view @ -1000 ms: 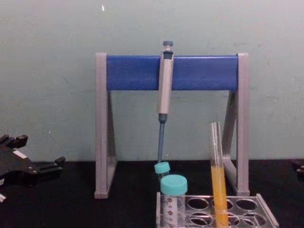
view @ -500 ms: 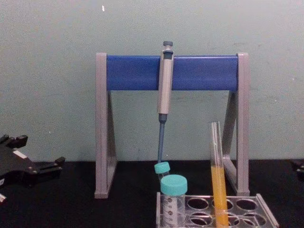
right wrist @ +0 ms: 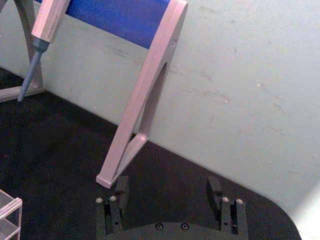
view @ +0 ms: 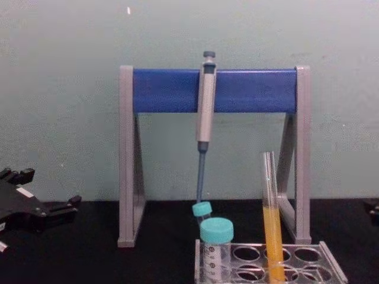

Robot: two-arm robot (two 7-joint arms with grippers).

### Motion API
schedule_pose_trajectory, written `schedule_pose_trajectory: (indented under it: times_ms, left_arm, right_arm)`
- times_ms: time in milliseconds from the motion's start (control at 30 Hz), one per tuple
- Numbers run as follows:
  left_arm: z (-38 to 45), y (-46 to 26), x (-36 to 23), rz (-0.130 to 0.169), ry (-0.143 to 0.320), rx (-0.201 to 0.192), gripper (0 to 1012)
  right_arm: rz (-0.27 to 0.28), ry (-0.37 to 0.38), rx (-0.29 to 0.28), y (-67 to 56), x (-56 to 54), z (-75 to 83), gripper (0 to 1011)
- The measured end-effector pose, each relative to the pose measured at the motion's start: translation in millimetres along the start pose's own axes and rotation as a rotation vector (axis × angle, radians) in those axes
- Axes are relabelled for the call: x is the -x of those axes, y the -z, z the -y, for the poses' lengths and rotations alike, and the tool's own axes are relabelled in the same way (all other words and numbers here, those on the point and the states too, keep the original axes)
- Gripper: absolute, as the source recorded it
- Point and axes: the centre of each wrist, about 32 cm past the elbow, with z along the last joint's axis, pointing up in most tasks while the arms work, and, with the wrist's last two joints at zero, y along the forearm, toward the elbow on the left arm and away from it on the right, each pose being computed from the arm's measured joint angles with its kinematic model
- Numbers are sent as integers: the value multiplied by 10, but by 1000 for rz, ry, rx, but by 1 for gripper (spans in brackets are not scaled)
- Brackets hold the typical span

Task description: Pick up the test tube from the test tube rack, shake it, then place it back into the test tube rack.

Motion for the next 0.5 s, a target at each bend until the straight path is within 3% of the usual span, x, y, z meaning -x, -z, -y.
schedule_pose_trajectory:
  times_ms: [500]
  left_arm:
    - [0, 0, 0, 0, 0, 0, 1001]
  right_arm:
    - [0, 0, 0, 0, 0, 0, 1000]
